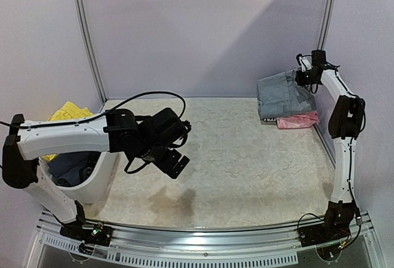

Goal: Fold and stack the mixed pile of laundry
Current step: Place the square-folded shirt at the corner of the board.

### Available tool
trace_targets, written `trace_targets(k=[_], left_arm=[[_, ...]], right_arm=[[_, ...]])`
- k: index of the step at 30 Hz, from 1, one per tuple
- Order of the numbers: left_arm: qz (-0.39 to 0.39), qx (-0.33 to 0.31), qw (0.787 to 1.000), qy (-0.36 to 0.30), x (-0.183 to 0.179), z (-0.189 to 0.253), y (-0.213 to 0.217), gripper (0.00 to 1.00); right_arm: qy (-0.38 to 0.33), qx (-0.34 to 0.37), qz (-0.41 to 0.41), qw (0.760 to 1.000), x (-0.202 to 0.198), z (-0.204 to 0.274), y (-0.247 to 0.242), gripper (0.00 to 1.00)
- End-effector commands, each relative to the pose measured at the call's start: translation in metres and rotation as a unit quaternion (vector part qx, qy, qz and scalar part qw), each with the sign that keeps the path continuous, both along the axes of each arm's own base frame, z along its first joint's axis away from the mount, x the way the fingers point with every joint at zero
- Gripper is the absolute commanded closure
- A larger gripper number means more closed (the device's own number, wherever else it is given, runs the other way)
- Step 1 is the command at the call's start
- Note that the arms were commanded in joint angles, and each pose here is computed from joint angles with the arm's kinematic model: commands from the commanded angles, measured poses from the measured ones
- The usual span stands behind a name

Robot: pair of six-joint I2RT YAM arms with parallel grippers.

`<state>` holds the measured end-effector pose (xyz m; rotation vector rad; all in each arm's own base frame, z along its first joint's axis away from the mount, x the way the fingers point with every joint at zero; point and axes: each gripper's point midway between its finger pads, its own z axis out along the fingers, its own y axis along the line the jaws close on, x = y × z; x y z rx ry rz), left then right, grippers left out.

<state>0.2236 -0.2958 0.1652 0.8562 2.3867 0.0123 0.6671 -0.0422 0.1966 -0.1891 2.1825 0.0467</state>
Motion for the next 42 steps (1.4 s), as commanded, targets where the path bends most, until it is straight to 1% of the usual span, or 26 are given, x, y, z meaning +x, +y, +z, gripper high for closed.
trace_targets(k=[1,7,13,15,16,18,19,21,24,28,30,33,36,38,42], left_arm=[[0.004,0.008,1.000,0.018,0.010,-0.003,-0.001,0.00],[0.004,0.017,0.999,0.031,0.020,-0.007,-0.008,0.00],[0.005,0.018,0.999,0.044,0.024,-0.012,-0.009,0.00],[0.006,0.018,0.999,0.047,0.026,-0.013,-0.010,0.00],[0.006,0.017,0.999,0.048,0.027,-0.014,-0.010,0.00],[0.005,0.017,0.999,0.048,0.028,-0.013,-0.011,0.00],[0.005,0.018,0.999,0.048,0.028,-0.013,-0.011,0.00],[0.005,0.019,0.999,0.048,0.030,-0.013,-0.012,0.00],[0.008,0.017,0.999,0.047,0.031,-0.012,-0.012,0.01],[0.015,0.012,0.999,0.044,0.034,-0.013,-0.012,0.00],[0.019,0.008,0.999,0.041,0.035,-0.013,-0.012,0.00],[0.022,0.000,0.999,0.036,0.036,-0.012,-0.012,0.00],[0.027,-0.004,0.999,0.031,0.037,-0.012,-0.010,0.00],[0.029,-0.007,0.999,0.030,0.036,-0.012,-0.009,0.00],[0.037,-0.011,0.999,0.029,0.033,-0.011,-0.002,0.01]], right_arm=[[-0.045,-0.025,-0.006,0.999,0.021,-0.002,-0.018,1.00],[-0.067,-0.055,-0.025,0.996,0.035,-0.011,-0.036,1.00],[-0.067,-0.084,-0.028,0.994,0.040,-0.026,-0.044,1.00],[-0.068,-0.090,-0.036,0.993,0.042,-0.029,-0.049,0.96],[-0.069,-0.092,-0.040,0.993,0.043,-0.031,-0.050,0.89],[-0.076,-0.100,-0.061,0.990,0.045,-0.030,-0.057,0.57],[-0.082,-0.103,-0.082,0.988,0.046,-0.027,-0.065,0.46],[-0.095,-0.111,-0.123,0.982,0.047,-0.017,-0.078,0.37],[-0.131,-0.110,-0.159,0.972,0.046,0.014,-0.088,0.31],[-0.172,-0.092,-0.184,0.963,0.042,0.055,-0.090,0.26],[-0.182,-0.076,-0.185,0.963,0.038,0.068,-0.084,0.24],[-0.185,-0.024,-0.164,0.969,0.032,0.076,-0.064,0.24],[-0.171,0.036,-0.142,0.974,0.028,0.067,-0.038,0.28],[-0.160,0.067,-0.112,0.978,0.028,0.061,-0.018,0.29],[-0.132,0.130,-0.089,0.979,0.034,0.036,0.003,0.32]])
